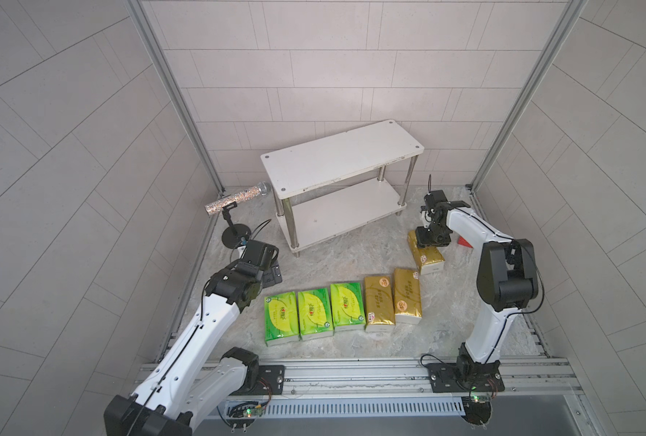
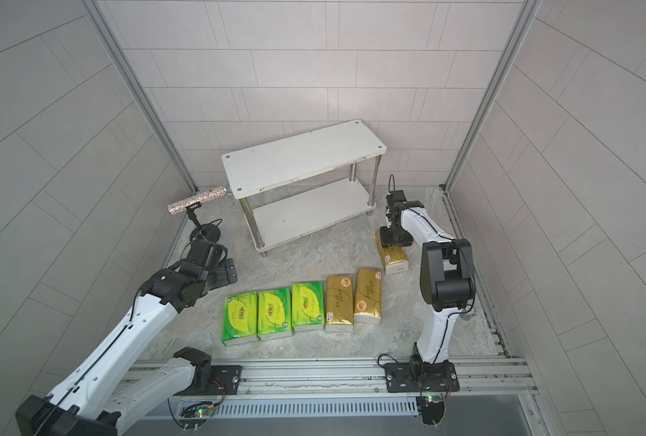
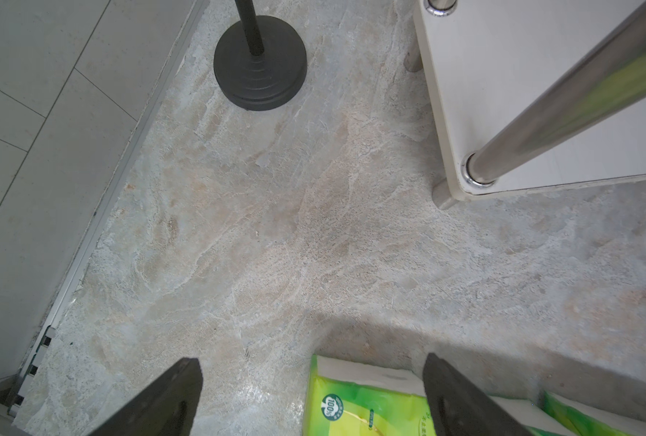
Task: Place the tissue boxes on the shelf by color
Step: Move the box of tissues to the center of the board.
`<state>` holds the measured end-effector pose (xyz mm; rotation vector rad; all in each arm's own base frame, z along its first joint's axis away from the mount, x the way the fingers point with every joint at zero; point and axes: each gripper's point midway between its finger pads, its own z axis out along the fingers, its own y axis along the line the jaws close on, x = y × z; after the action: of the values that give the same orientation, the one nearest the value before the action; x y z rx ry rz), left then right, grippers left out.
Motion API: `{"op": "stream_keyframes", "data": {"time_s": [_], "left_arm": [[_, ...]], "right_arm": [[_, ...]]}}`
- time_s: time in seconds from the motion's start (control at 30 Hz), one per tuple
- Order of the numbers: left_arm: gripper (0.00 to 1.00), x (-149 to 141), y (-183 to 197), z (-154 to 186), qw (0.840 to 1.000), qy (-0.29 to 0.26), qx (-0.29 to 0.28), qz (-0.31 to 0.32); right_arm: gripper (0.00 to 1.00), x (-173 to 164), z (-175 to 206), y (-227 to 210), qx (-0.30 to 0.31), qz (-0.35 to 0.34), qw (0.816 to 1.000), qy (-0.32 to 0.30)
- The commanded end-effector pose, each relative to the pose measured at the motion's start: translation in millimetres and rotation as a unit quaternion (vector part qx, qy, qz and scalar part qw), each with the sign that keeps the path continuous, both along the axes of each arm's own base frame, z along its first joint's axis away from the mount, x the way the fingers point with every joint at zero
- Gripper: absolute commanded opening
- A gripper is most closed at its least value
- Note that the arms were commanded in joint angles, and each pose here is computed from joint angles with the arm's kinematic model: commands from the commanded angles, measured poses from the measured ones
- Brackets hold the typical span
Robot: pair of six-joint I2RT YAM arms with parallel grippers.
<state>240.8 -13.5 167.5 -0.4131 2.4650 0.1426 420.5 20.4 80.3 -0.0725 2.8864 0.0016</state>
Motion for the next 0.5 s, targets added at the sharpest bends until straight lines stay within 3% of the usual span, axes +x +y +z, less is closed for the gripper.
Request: {"op": "stream_keyframes", "data": {"time_s": [0.0, 0.2, 0.23, 0.27, 0.47], "left_arm": [[1.00, -10, 1, 4, 1.000, 0.008, -0.008, 0.003], [1.00, -11, 8, 6, 1.000, 0.016, 0.022, 0.002], [1.00, -11, 8, 6, 1.000, 0.019, 0.025, 0.000], [1.00, -10, 9, 6, 0.999, 0.021, 0.028, -0.001], [1.00, -6, 11, 8, 0.998, 0.027, 0.047, -0.006]], "right_arm": [[0.65, 7, -22, 25, 0.038, 0.090, 0.995, 0.012], [0.77, 29, 2, 30, 0.058, 0.088, 0.993, -0.045], [0.85, 32, 11, 27, 0.058, 0.082, 0.993, -0.064], [0.99, 34, 20, 23, 0.056, 0.075, 0.992, -0.087], [1.00, 27, 44, 23, 0.080, 0.085, 0.977, -0.178]]}}
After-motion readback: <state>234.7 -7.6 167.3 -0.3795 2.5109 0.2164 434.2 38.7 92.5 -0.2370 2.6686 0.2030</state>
